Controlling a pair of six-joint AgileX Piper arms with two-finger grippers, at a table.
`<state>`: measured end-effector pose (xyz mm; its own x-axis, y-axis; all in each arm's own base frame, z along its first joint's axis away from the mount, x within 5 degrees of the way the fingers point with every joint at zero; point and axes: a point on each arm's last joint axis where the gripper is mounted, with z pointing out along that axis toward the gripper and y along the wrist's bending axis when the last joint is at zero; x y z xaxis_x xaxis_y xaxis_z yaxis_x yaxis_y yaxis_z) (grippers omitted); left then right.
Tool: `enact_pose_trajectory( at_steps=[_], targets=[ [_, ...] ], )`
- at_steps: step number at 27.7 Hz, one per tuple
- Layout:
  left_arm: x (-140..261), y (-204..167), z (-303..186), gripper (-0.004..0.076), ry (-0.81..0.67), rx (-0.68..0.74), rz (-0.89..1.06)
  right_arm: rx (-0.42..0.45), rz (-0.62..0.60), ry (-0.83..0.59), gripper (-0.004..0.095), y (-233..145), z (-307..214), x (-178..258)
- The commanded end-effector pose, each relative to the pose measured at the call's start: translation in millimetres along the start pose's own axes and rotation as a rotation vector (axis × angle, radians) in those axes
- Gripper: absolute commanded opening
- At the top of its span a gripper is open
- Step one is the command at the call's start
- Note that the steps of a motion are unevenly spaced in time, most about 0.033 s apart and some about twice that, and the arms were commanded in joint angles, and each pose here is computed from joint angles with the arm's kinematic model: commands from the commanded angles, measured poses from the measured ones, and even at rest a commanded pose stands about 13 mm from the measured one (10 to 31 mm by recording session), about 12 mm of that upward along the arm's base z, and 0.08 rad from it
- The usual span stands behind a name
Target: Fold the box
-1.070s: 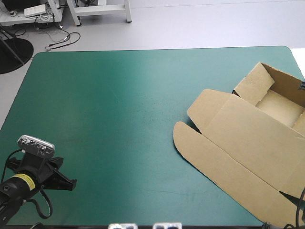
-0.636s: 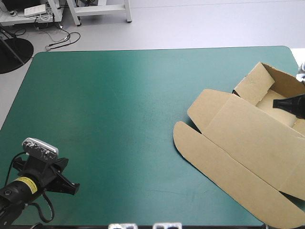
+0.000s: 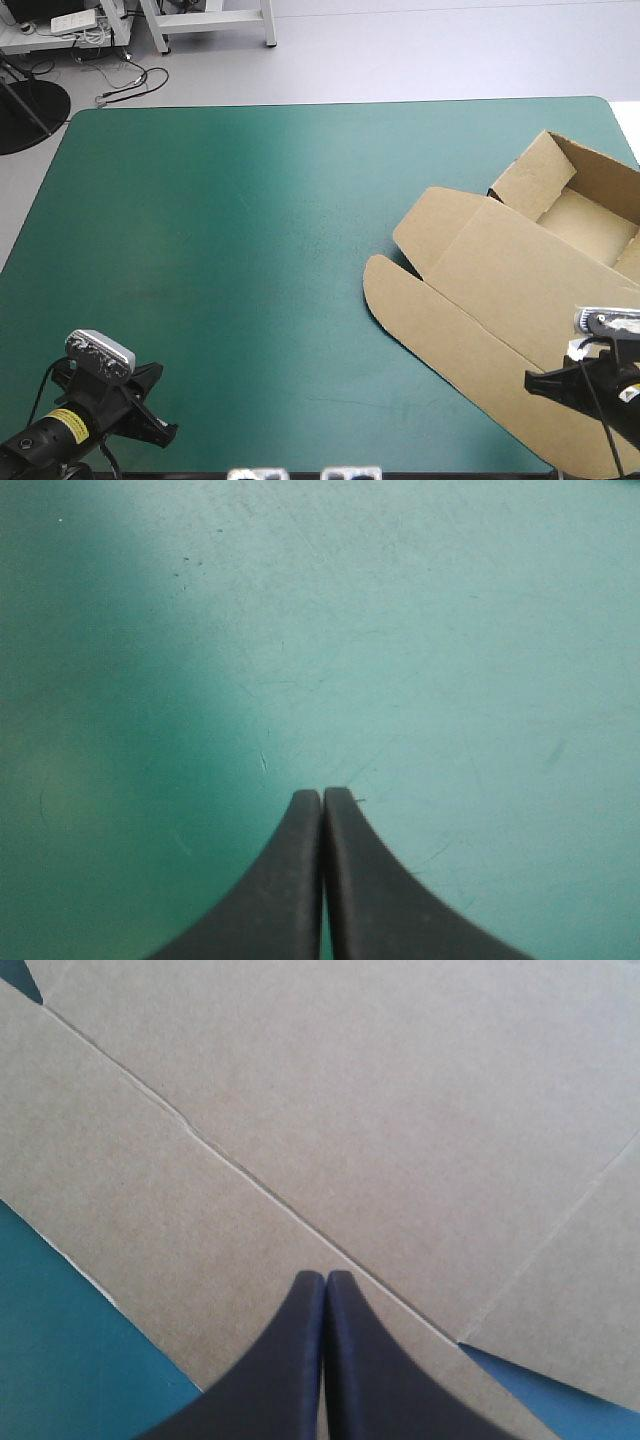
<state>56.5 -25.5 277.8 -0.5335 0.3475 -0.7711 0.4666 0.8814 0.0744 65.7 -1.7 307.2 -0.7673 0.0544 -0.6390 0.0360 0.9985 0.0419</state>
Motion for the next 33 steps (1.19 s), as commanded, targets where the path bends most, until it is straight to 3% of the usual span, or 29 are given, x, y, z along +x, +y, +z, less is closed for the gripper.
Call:
enact_pose_trajectory(
  at_steps=[1,12,33],
  targets=[
    [-13.3,0.1,-4.2,-0.001,-0.101,0.003,0.012,0.001,-0.006,-0.099,-0.002,3.7,1.7,11.1],
    [-15.6,0.3,-4.4,-0.001,-0.126,0.0,0.036,-0.098,-0.076,-0.136,-0.0019,13.3,15.1,28.6],
    [-4.3,-1.9,13.4,-0.001,-0.142,0.009,0.028,-0.1,-0.075,-0.137,-0.002,13.4,15.1,28.6]
  ],
)
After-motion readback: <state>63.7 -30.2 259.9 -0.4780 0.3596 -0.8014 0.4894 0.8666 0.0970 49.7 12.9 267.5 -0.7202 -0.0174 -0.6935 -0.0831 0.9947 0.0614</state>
